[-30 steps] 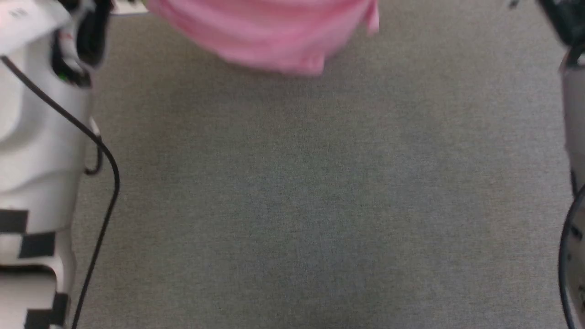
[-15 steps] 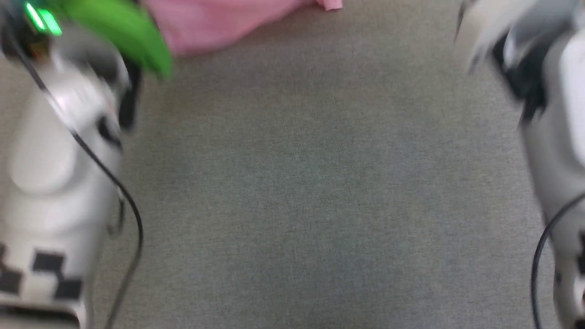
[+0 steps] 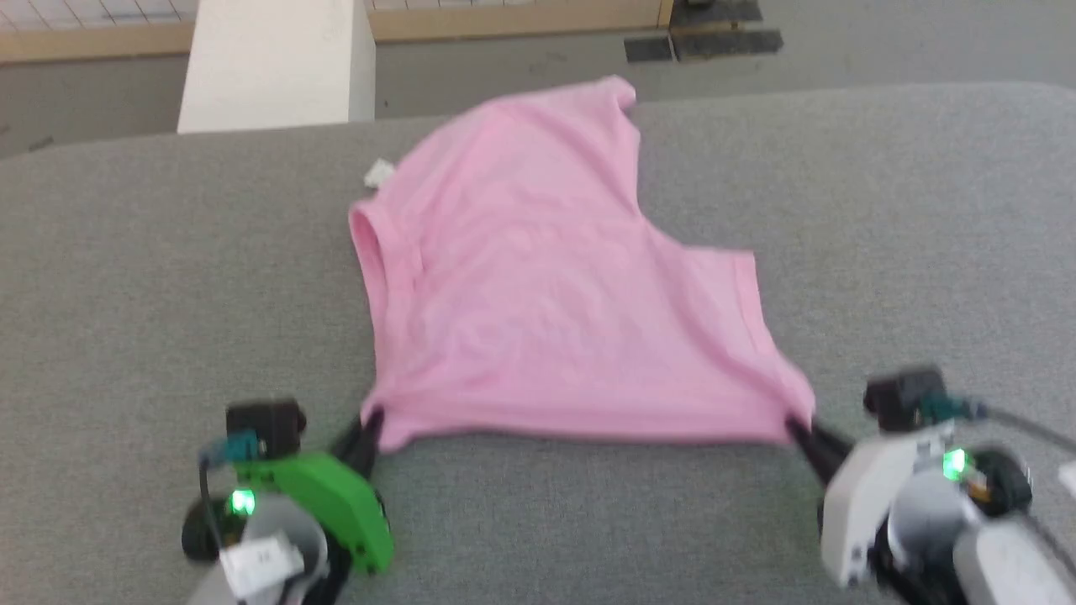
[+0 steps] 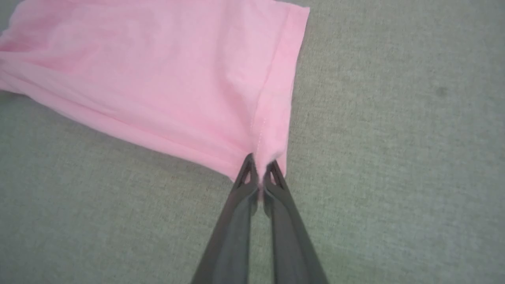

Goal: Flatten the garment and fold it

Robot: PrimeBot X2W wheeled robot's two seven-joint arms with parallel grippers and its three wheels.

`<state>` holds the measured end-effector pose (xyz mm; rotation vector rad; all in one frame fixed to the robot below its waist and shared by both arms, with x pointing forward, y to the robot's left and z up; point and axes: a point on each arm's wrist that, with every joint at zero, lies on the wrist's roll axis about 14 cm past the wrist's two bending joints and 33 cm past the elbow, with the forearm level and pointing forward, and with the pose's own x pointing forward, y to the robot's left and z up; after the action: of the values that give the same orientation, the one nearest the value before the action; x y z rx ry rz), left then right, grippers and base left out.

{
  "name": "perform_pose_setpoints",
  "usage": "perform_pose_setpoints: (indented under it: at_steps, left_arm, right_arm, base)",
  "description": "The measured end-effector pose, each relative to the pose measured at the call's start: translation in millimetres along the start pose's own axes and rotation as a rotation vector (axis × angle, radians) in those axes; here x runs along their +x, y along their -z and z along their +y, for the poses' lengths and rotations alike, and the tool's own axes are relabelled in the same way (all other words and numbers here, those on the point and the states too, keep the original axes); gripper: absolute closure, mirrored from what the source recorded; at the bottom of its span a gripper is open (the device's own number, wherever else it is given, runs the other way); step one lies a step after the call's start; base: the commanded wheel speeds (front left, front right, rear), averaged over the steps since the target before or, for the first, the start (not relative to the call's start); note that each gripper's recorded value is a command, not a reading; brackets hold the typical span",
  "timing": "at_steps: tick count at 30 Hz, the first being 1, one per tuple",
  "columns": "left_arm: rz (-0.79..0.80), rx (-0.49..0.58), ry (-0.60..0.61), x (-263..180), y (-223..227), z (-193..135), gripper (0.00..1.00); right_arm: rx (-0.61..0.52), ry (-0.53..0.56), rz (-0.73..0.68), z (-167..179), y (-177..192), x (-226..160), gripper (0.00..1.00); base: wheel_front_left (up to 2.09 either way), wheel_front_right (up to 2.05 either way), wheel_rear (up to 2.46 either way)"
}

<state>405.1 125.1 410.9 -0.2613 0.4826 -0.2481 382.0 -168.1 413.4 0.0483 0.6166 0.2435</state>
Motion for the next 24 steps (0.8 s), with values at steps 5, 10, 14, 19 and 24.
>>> perform_pose_setpoints:
  at_steps: [5, 10, 14, 19, 24]
  left_arm:
    - [0.125, -0.052, -0.036, -43.6, 42.1, -1.1, 1.0]
    - [0.254, -0.065, -0.051, -84.8, 72.4, -4.2, 1.0]
    - [0.384, -0.072, -0.044, -117.7, 96.9, -9.8, 1.0]
    - [0.335, -0.096, 0.001, -130.4, 83.6, -26.9, 1.0]
    - [0.126, -0.075, 0.026, -113.1, 38.2, -37.6, 1.0]
  right_arm:
    - [0.071, 0.011, 0.123, 13.1, 51.2, -41.0, 1.0]
    - [0.107, 0.047, 0.239, 16.1, 84.1, -78.1, 1.0]
    - [0.146, 0.07, 0.359, 17.5, 110.3, -106.9, 1.0]
    - [0.128, 0.101, 0.316, 11.9, 92.4, -122.2, 1.0]
    - [0.015, 0.113, 0.065, 7.8, 20.7, -106.8, 1.0]
  base:
    - [0.0, 0.0, 0.0]
    - [0.0, 0.0, 0.0]
    - [0.0, 0.0, 0.0]
    - [0.0, 0.0, 0.0]
    - [0.0, 0.0, 0.0]
